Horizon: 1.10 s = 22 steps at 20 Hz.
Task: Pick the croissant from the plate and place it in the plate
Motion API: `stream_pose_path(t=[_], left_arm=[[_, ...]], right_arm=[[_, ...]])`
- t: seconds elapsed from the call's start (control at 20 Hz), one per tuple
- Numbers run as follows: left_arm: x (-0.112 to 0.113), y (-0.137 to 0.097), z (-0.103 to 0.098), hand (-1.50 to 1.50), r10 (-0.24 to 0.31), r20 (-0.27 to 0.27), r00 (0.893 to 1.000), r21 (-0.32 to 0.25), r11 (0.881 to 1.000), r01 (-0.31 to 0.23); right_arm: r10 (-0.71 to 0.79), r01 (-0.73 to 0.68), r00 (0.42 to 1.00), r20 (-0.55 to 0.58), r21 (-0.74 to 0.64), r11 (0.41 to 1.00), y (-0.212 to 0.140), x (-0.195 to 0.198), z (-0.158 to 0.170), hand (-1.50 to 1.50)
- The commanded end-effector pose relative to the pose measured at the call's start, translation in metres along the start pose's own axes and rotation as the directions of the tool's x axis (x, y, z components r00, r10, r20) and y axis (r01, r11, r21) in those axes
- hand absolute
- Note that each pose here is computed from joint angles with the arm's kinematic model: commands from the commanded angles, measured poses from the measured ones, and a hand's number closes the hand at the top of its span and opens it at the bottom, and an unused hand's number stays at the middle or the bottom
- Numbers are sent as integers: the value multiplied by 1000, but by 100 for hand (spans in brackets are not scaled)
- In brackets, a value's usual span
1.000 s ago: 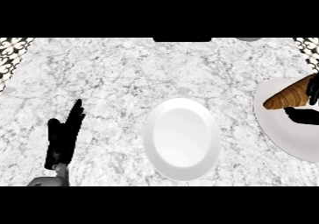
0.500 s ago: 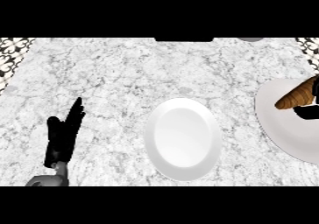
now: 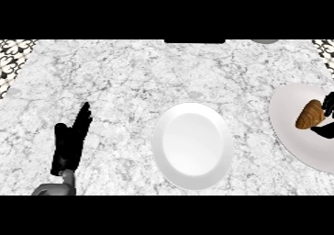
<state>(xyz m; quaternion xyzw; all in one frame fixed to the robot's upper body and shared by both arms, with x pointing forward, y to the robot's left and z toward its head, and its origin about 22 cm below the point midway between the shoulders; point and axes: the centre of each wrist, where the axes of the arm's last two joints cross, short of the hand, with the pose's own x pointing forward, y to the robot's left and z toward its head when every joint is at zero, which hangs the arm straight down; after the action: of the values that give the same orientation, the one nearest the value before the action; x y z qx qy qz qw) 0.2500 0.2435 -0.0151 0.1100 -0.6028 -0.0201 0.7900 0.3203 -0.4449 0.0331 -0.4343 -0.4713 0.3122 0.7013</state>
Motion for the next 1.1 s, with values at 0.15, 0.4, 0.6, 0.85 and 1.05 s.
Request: stream_pose_path(t=[0.15, 0.4, 0.6, 0.85, 1.05], left_arm=[[-6, -5, -6, 0, 4, 3, 1000, -11, 1000, -4], [-2, 14, 5, 0, 7, -13, 1000, 3, 1000, -6], [8, 12, 0, 0, 12, -6, 1000, 24, 1000, -12], [0, -2, 0, 0, -8, -36, 999, 0, 1000, 8], [8, 19, -3, 0, -11, -21, 1000, 2, 1000, 11]], right_arm=[[-49, 35, 992, 116, 120, 992, 10, -21, -7, -150], [-371, 381, 884, 283, 21, 924, 2, -29, -2, -150], [-618, 656, 707, 345, 6, 754, -18, -36, -4, -150], [-704, 735, 630, 329, 43, 677, -36, -83, 16, -150], [-721, 739, 613, 323, 88, 668, -16, -104, 32, -150]])
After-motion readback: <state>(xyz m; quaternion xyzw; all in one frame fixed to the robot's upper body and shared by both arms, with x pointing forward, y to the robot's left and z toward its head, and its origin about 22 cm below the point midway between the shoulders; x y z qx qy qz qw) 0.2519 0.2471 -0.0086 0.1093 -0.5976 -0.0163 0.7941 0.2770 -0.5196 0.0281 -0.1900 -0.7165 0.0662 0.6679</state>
